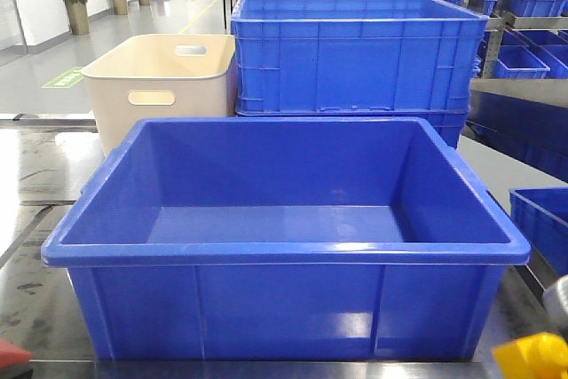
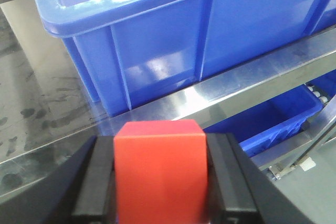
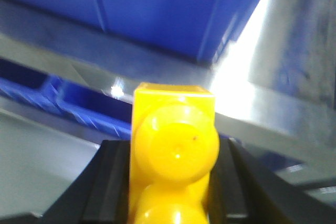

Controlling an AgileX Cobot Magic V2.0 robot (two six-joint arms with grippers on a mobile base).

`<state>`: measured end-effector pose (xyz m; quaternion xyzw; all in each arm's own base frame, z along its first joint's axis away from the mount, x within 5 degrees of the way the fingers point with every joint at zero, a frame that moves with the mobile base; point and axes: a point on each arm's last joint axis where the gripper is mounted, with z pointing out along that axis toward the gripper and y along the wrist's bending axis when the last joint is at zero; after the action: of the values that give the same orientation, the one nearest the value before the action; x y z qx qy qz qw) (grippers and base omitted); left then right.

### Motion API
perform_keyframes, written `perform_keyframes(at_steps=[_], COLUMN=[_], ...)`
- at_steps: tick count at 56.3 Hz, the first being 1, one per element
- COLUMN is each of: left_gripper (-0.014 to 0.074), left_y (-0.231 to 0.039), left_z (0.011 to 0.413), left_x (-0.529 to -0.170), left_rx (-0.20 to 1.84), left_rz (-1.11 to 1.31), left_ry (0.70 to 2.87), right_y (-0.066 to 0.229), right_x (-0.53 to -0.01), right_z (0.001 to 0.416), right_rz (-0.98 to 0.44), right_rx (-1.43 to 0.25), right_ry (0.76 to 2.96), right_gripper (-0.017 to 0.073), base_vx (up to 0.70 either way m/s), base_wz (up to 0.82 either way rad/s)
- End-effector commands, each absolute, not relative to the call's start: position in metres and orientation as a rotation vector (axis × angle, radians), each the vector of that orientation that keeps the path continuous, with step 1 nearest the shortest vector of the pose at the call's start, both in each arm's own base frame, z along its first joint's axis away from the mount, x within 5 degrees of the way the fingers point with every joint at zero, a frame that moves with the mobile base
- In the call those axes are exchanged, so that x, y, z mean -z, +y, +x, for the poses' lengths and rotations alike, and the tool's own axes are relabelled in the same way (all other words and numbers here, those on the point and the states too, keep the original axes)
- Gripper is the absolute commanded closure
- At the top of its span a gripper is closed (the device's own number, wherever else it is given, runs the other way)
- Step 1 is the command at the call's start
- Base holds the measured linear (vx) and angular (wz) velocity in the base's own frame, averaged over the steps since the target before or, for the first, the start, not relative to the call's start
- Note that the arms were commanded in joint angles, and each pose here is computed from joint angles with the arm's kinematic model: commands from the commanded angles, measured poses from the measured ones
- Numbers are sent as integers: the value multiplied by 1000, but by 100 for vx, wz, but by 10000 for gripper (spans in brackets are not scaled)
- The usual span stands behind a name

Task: Pick red and yellow blocks into blue bin
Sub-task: 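Move the right gripper over the blue bin and release the yellow brick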

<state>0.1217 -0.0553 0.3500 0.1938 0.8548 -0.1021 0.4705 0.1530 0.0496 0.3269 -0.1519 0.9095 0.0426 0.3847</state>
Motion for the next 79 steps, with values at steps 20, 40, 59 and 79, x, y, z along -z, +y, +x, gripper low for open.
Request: perform_keyframes(at_steps=[20, 40, 59, 79], left_gripper=[330, 330, 330, 330], left_y=[-57, -57, -57, -57], left_z=[124, 124, 124, 124], left_x=[-365, -365, -365, -365], left_rx=[278, 278, 278, 278], left_rz=[451, 451, 451, 451], left_ry=[1991, 1992, 1992, 1992], right_y=[70, 111, 132, 132], right_x=[-452, -449, -400, -398], right_z=[195, 324, 385, 386], right_rz=[-425, -459, -487, -490], right_rx=[-184, -93, -85, -80], right_ry=[1937, 2010, 2127, 2137], right_gripper=[384, 367, 239, -50], base_vx=[0, 0, 0, 0], base_wz=[0, 0, 0, 0])
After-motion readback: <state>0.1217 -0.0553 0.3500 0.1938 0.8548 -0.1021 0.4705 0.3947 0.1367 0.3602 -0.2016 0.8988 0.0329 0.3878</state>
